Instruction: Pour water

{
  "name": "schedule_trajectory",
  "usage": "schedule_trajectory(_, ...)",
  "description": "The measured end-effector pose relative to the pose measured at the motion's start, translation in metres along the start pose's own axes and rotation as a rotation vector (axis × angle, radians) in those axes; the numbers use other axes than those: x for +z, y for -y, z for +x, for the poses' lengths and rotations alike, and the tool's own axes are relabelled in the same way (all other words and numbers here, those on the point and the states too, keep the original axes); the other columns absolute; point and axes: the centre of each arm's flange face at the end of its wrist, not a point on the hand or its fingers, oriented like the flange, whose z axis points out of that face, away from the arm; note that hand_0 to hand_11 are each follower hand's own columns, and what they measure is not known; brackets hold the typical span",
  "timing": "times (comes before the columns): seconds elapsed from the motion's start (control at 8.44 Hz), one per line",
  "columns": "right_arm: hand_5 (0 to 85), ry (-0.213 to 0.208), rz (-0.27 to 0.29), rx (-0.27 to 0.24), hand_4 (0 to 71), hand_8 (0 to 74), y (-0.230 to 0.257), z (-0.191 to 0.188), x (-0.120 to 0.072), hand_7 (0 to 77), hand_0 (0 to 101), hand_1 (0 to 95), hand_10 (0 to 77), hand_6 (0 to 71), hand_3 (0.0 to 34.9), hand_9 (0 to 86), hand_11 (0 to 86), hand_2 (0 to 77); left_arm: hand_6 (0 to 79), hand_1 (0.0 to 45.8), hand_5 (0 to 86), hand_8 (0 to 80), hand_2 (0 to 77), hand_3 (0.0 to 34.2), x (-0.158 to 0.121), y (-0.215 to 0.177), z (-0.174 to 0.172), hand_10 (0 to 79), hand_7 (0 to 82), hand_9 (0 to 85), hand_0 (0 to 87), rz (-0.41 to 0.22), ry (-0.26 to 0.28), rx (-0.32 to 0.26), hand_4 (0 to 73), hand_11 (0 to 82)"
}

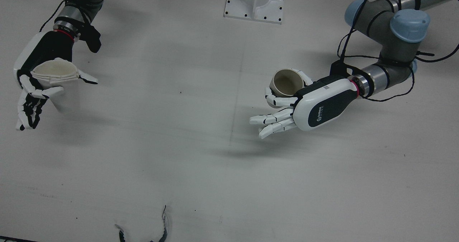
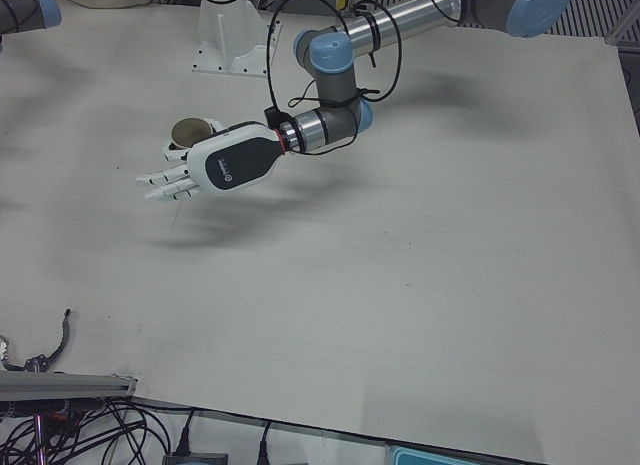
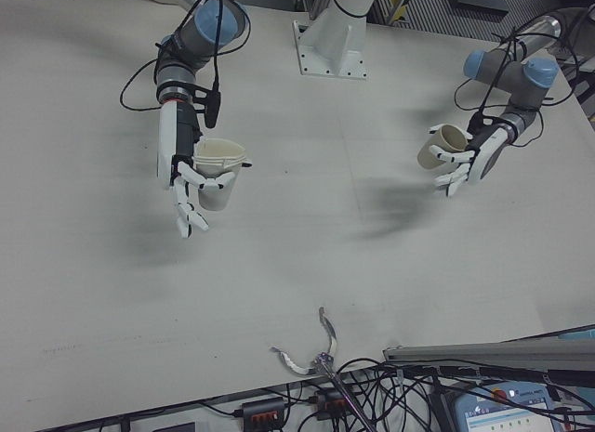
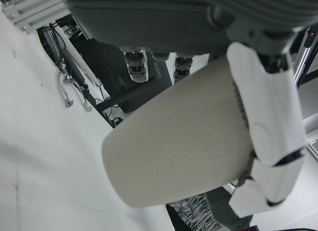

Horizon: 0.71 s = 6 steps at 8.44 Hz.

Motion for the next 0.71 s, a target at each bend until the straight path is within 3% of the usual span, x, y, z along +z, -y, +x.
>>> schedule_trajectory(0.24, 42.0, 0.002, -0.019, 0.000, 42.5, 6.0, -0.022, 0.005, 0.004, 19.6, 80, 32.2, 5.5, 12.0, 0.0, 7.6, 12.0, 0.5, 6.0, 16.4, 40.4, 0.0, 30.5, 0.0, 0.017, -0.015, -0.045, 7.1, 17.4, 1.6, 48.1, -0.017, 0.056, -0.026, 45.3, 12.5)
schedule_trajectory(0.36, 42.0, 0.008, -0.045, -0.042, 44.7, 6.0, -0.054, 0.006, 0.007, 19.6, 80, 33.8, 5.5, 12.0, 0.0, 7.6, 12.0, 0.5, 6.0, 16.4, 40.4, 0.0, 30.5, 0.0, 0.020, -0.019, -0.054, 7.1, 17.4, 1.6, 48.1, -0.021, 0.069, -0.033, 45.3, 12.5)
schedule_trajectory(0.47, 42.0, 0.016, -0.086, -0.112, 44.7, 6.0, -0.096, 0.007, 0.010, 19.6, 80, 33.8, 5.5, 12.0, 0.0, 7.1, 12.0, 0.5, 6.0, 16.4, 40.4, 0.0, 30.5, 0.0, 0.024, -0.023, -0.056, 7.1, 16.9, 1.6, 48.1, -0.027, 0.070, -0.036, 45.3, 12.5)
schedule_trajectory(0.71, 42.5, 0.038, -0.206, -0.328, 44.7, 4.4, -0.186, -0.003, 0.010, 20.7, 81, 33.3, 5.5, 12.0, 0.0, 5.4, 12.0, 0.5, 6.0, 16.4, 40.4, 0.0, 30.5, 0.0, 0.037, -0.040, -0.057, 7.1, 16.9, 1.6, 47.8, -0.050, 0.066, -0.049, 45.3, 12.5)
